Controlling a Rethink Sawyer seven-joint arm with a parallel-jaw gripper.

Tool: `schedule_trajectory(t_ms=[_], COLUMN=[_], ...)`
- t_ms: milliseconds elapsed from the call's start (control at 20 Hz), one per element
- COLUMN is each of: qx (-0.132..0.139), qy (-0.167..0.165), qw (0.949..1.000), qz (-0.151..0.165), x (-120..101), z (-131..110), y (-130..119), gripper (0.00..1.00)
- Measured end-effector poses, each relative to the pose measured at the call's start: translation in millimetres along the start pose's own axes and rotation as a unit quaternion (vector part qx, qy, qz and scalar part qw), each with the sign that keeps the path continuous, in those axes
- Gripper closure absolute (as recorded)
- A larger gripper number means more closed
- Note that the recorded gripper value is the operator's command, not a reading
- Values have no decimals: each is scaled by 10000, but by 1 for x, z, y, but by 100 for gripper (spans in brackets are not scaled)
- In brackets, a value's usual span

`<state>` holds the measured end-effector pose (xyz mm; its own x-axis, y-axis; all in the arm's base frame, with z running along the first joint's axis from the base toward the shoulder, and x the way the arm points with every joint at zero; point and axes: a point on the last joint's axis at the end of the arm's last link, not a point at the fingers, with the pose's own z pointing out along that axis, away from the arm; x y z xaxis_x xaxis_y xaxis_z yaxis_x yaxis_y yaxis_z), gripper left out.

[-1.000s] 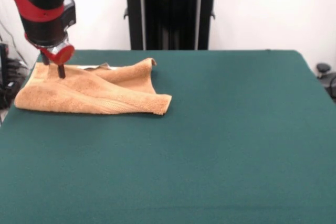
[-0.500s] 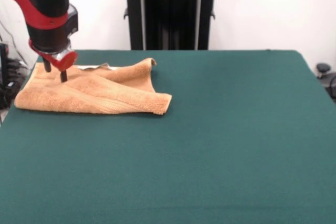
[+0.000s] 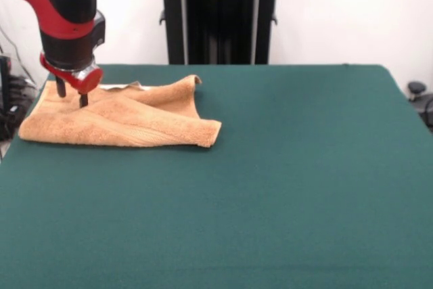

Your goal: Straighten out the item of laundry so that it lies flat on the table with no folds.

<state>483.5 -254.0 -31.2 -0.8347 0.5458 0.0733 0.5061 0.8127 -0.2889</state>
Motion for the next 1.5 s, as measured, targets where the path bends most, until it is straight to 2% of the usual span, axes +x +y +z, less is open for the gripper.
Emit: schedule_trajectory(t_ms=[1100,1500], qx=[13,150], qy=[-14,93], qw=[10000,9998], qz=[-32,-126], x=[1,-2], z=[-1,-8], y=[2,13], gripper=[0,0])
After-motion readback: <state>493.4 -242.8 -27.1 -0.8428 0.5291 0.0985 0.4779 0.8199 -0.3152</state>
